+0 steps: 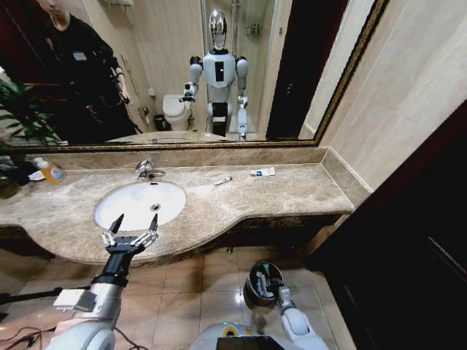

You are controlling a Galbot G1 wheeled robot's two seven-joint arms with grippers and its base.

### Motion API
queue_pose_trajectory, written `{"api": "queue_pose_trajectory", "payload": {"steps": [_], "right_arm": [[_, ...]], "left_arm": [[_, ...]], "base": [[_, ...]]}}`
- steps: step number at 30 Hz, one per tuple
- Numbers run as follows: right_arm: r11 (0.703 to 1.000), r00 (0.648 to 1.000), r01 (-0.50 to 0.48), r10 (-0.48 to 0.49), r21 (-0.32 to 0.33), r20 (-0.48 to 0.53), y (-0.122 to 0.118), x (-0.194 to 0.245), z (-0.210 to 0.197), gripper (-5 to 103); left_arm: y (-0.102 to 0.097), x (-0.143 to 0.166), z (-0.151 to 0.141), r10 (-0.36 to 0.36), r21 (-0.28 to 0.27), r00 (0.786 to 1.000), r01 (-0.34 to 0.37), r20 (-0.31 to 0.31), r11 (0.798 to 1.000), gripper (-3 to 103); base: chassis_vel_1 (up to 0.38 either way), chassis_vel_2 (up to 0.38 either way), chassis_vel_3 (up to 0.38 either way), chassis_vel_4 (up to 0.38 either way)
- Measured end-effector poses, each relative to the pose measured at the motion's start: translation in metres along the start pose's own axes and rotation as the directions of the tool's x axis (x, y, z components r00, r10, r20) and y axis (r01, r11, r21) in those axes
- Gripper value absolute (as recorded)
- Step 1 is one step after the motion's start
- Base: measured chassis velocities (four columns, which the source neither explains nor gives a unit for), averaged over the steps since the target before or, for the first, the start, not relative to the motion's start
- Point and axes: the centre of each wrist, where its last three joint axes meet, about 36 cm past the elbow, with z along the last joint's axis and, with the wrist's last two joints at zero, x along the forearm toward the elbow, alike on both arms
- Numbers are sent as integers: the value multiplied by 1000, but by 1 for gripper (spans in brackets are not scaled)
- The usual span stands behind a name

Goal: Pick up the trash from the sink and place it in the trash bin.

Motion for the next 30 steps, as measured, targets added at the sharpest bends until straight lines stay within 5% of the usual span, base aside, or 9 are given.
{"api": "queue_pose_trajectory", "payload": {"steps": [20,30], "right_arm": [[999,997,-38,39,-17,61,4,23,-18,99],[997,982,-52,61,-54,181,4,65,-70,100]], "left_arm": [[0,0,0,0,0,1000,0,0,1000,100],[0,0,0,0,0,1000,0,0,1000,100]], "base": [[0,0,0,0],[0,0,0,0]]}}
